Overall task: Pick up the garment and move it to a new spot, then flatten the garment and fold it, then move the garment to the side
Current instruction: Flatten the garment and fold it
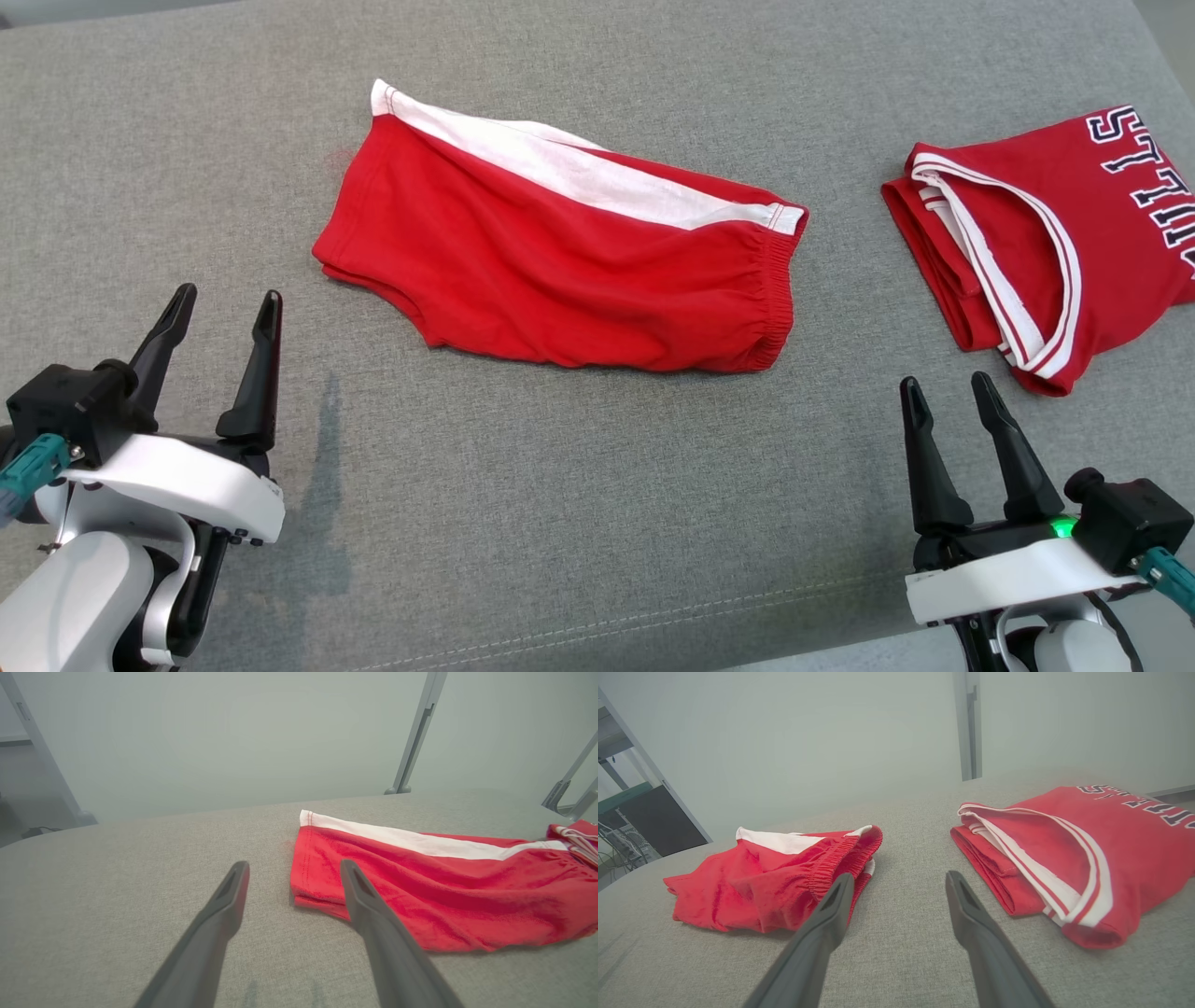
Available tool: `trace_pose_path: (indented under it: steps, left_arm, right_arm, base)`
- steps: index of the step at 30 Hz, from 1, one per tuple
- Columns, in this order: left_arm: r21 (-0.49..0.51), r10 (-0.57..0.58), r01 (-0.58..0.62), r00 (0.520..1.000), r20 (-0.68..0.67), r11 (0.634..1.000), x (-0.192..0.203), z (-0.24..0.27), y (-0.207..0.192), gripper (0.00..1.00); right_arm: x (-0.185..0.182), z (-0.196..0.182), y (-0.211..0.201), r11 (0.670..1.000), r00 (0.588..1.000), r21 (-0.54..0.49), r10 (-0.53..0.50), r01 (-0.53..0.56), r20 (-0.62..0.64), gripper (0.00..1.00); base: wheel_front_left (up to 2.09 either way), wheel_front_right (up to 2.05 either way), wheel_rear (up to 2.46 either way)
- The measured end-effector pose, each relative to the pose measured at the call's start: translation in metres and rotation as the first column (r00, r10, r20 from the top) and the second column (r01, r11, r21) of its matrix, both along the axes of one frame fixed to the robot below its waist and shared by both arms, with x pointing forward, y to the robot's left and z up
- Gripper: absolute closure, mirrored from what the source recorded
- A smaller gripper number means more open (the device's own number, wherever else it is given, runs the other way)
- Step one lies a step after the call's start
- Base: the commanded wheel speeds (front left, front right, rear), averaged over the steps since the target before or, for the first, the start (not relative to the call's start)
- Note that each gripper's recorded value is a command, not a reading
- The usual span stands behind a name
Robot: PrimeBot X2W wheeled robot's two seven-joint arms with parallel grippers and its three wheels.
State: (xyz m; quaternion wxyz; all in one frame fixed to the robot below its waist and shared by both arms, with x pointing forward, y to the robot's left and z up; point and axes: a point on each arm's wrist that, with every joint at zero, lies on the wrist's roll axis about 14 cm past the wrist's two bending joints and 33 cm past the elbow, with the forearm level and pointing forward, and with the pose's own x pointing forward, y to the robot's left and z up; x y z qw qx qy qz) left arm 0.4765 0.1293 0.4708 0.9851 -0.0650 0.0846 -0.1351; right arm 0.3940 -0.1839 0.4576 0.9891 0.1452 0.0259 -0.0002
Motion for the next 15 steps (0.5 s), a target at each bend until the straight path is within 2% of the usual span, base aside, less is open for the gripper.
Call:
trace_pose_path:
  steps: [3, 9, 13, 15]
  left_arm:
    - [-0.002, -0.005, 0.005, 1.000, -0.007, 1.000, 0.000, -0.001, -0.001, 0.00]
    - [-0.019, -0.094, 0.093, 0.994, -0.059, 0.995, 0.012, -0.006, -0.017, 0.00]
    - [-0.032, -0.185, 0.182, 0.976, -0.114, 0.983, 0.035, -0.005, -0.032, 0.00]
    - [-0.046, -0.248, 0.244, 0.948, -0.197, 0.969, 0.051, -0.013, -0.042, 0.00]
  right_arm:
    - [-0.001, 0.000, 0.000, 1.000, 1.000, 0.001, 0.000, 0.000, -0.001, 0.00]
    - [0.002, -0.007, 0.005, 0.999, 1.000, 0.031, 0.011, -0.010, -0.020, 0.00]
    - [0.023, -0.006, 0.011, 0.998, 0.999, 0.046, 0.040, -0.039, -0.025, 0.00]
    - [0.040, -0.007, 0.022, 0.995, 0.995, 0.051, 0.087, -0.084, -0.046, 0.00]
  base:
    - [0.00, 0.00, 0.00]
    - [0.00, 0.00, 0.00]
    - [0.00, 0.00, 0.00]
    - [0.00, 0.00, 0.00]
